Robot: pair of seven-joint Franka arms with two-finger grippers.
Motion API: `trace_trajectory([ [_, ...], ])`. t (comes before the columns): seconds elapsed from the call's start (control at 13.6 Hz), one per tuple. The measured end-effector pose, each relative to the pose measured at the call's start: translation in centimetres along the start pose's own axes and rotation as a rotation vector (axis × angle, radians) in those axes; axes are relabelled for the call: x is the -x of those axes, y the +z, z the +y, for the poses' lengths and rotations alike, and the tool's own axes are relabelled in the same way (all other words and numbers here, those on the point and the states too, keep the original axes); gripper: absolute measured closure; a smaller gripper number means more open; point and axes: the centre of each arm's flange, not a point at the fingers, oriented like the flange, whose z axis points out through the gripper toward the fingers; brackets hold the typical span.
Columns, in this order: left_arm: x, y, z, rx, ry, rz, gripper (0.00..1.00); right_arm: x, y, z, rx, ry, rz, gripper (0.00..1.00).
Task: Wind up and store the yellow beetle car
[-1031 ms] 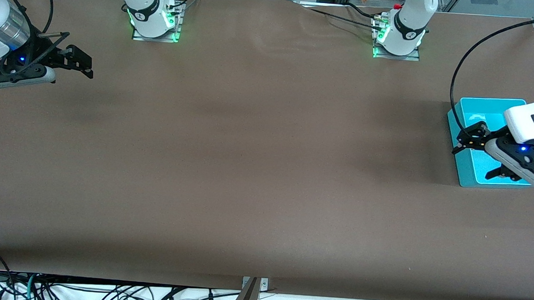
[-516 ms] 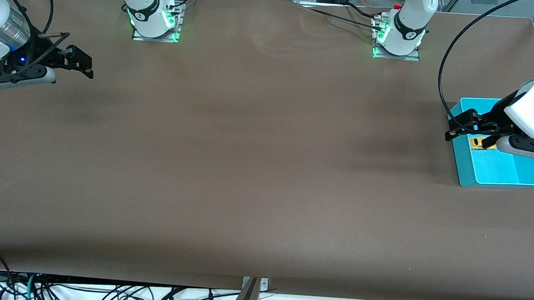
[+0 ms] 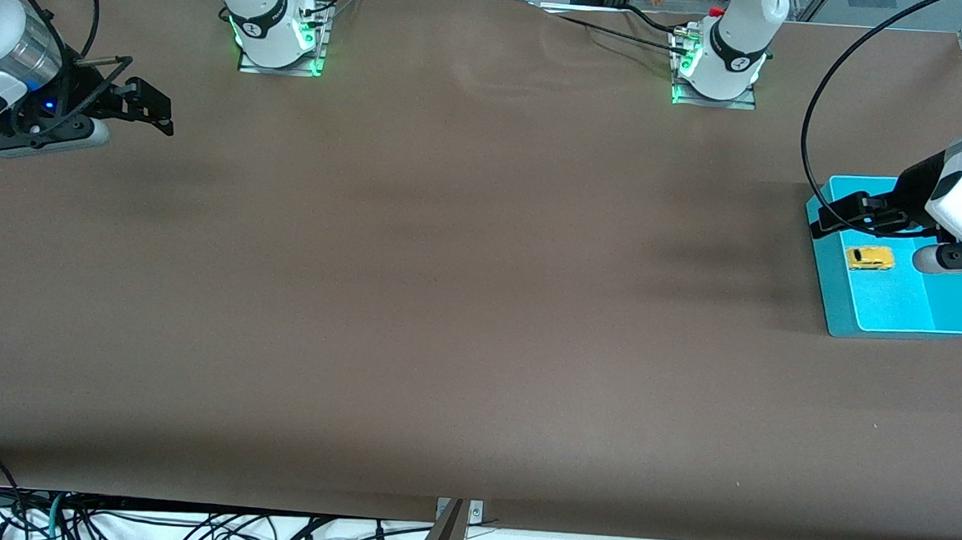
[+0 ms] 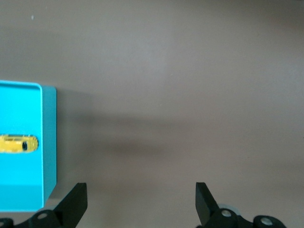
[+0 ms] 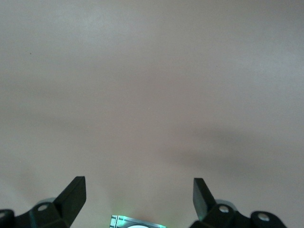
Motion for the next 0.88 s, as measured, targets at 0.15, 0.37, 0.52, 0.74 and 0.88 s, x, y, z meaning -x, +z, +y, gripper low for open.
trace_trajectory([
  [0.15,0.0,0.4,-1.4,-0.009,-0.024,-0.023,0.0,-0.1,0.0,-0.4,0.002,-0.008,0.0,0.0],
  [0.37,-0.2,0.8,-2.2,-0.045,-0.008,-0.029,0.0,-0.1,0.0,-0.6,0.003,-0.011,0.004,0.0],
  [0.52,-0.4,1.3,-2.4,-0.047,-0.001,-0.038,0.0,-0.2,0.0,-0.6,0.003,-0.012,0.003,0.0],
  [0.74,-0.5,1.6,-2.4,-0.048,0.007,-0.042,0.0,-0.2,0.1,-0.6,0.002,-0.012,0.002,0.0],
  [0.88,-0.5,1.6,-2.4,-0.048,0.007,-0.042,0.0,-0.2,0.1,-0.6,0.002,-0.012,0.002,0.0],
])
